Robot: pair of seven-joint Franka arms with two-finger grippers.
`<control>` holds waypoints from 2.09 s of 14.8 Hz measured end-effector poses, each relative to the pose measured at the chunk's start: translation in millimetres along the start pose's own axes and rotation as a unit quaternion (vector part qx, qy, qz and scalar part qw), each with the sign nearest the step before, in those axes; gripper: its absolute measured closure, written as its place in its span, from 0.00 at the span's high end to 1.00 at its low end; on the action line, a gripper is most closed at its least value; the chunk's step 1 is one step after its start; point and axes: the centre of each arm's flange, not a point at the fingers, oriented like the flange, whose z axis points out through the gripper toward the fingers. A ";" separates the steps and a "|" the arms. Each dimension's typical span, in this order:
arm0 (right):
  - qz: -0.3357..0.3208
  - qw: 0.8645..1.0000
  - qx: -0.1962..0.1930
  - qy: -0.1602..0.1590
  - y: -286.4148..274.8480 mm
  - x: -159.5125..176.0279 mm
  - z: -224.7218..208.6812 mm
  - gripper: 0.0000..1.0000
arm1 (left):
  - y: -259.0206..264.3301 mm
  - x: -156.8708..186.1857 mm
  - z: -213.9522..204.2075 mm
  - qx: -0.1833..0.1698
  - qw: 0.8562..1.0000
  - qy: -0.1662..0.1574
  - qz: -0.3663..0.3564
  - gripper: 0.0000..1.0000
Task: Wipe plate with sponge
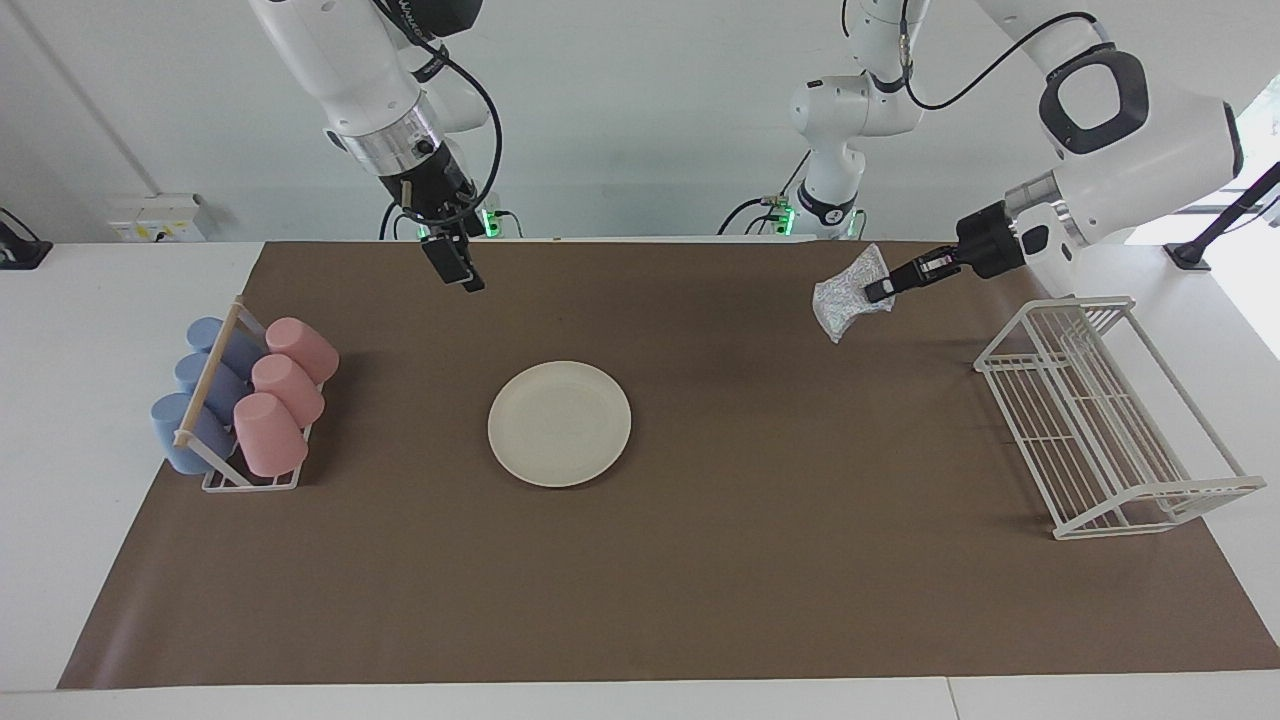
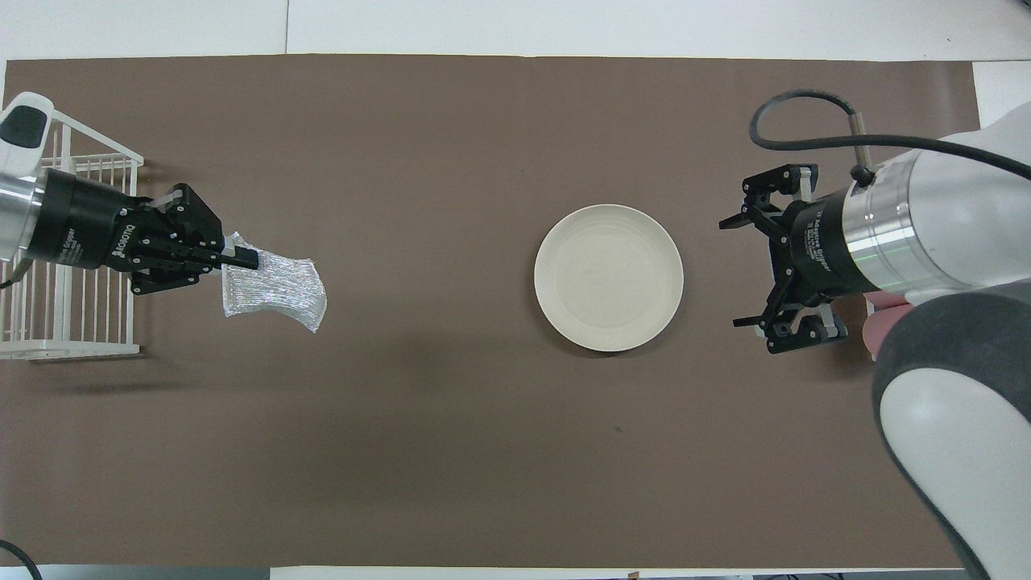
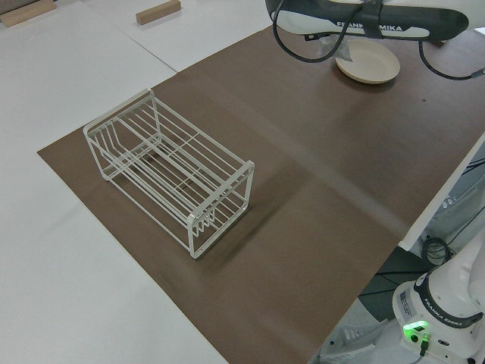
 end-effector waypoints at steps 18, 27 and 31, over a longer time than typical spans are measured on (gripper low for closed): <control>0.062 0.998 -0.007 0.031 25.2 -56.2 16.1 1.00 | -23.7 -80.2 146.2 -0.231 0.962 -0.054 0.132 0.05; 0.104 0.990 -0.047 0.080 15.7 -138.6 50.7 1.00 | -9.4 -101.3 180.1 -0.248 0.954 -0.060 0.157 0.05; 0.109 0.991 -0.034 0.076 34.1 -196.3 77.9 1.00 | -4.1 -106.4 185.6 -0.264 0.951 -0.062 0.151 0.05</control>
